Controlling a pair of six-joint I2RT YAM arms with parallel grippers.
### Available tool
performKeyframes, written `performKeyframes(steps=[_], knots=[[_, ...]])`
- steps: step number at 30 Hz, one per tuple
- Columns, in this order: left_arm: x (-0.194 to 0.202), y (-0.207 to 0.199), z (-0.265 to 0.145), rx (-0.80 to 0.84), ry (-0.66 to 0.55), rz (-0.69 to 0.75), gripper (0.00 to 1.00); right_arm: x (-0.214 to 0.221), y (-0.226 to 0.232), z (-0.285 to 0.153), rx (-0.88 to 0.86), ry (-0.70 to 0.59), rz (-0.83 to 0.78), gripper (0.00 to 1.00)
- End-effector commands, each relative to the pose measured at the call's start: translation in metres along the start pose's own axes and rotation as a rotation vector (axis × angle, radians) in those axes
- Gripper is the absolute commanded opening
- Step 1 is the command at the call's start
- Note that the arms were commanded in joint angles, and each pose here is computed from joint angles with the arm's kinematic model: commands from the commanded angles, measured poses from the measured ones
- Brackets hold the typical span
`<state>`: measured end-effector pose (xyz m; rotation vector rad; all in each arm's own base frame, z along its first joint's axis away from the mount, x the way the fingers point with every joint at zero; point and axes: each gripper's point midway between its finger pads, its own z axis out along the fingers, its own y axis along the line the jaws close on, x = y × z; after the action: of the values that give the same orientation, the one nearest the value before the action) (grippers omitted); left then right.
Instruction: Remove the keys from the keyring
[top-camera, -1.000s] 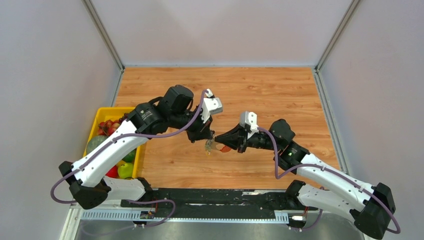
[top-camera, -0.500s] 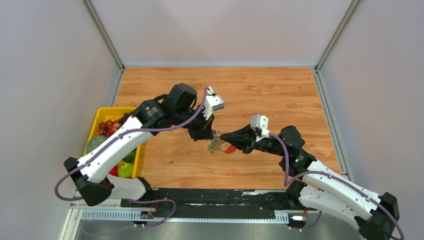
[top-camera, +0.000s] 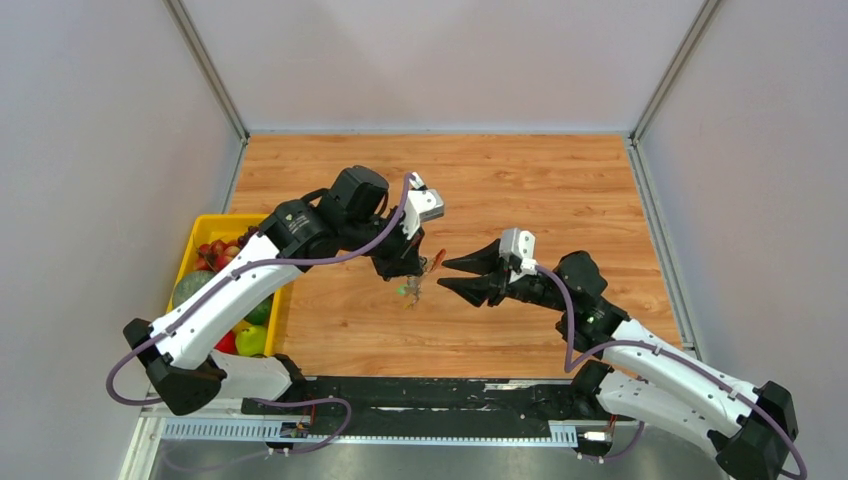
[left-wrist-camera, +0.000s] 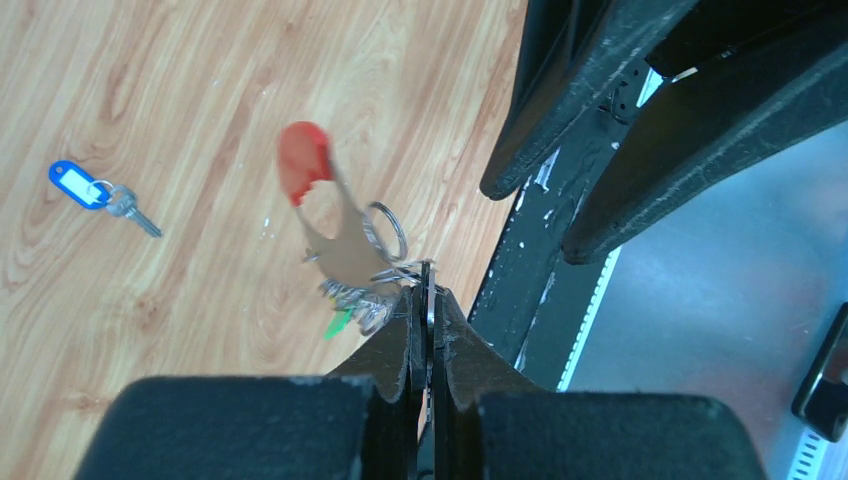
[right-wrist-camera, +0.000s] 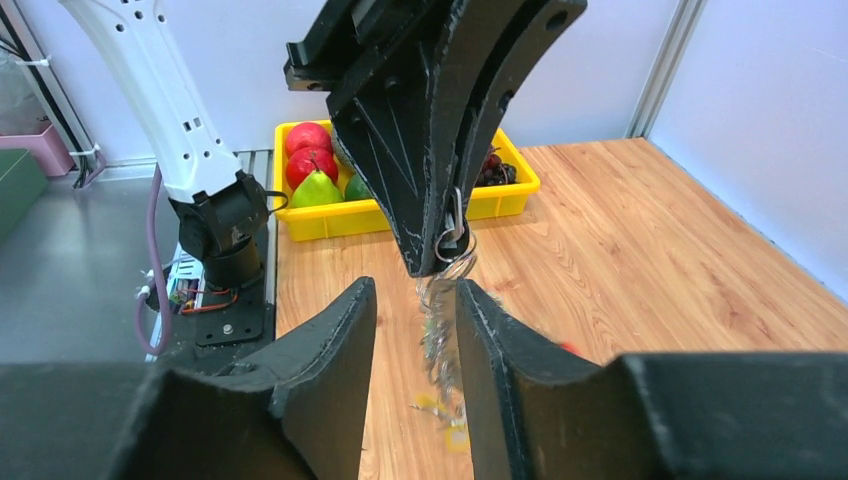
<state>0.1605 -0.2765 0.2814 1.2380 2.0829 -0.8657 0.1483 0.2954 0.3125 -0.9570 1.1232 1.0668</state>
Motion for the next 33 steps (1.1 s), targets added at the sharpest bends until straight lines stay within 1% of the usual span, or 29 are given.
performKeyframes(steps=[1, 13, 24, 33], knots=[[-0.024, -0.007, -0.025, -0.007, -0.109, 0.109, 0.0, -0.018, 0.002, 0.005, -0.016, -0.052, -0.028, 0.4], [-0.023, -0.018, -0.022, 0.061, -0.107, 0.117, 0.0, -0.012, 0.005, 0.015, -0.061, -0.022, 0.012, 0.39], [-0.024, -0.028, -0.017, 0.103, -0.107, 0.139, 0.0, -0.011, 0.01, 0.019, -0.101, -0.02, 0.03, 0.37], [-0.025, -0.035, -0.014, 0.136, -0.105, 0.148, 0.0, -0.009, 0.01, 0.022, -0.106, -0.013, 0.038, 0.33]])
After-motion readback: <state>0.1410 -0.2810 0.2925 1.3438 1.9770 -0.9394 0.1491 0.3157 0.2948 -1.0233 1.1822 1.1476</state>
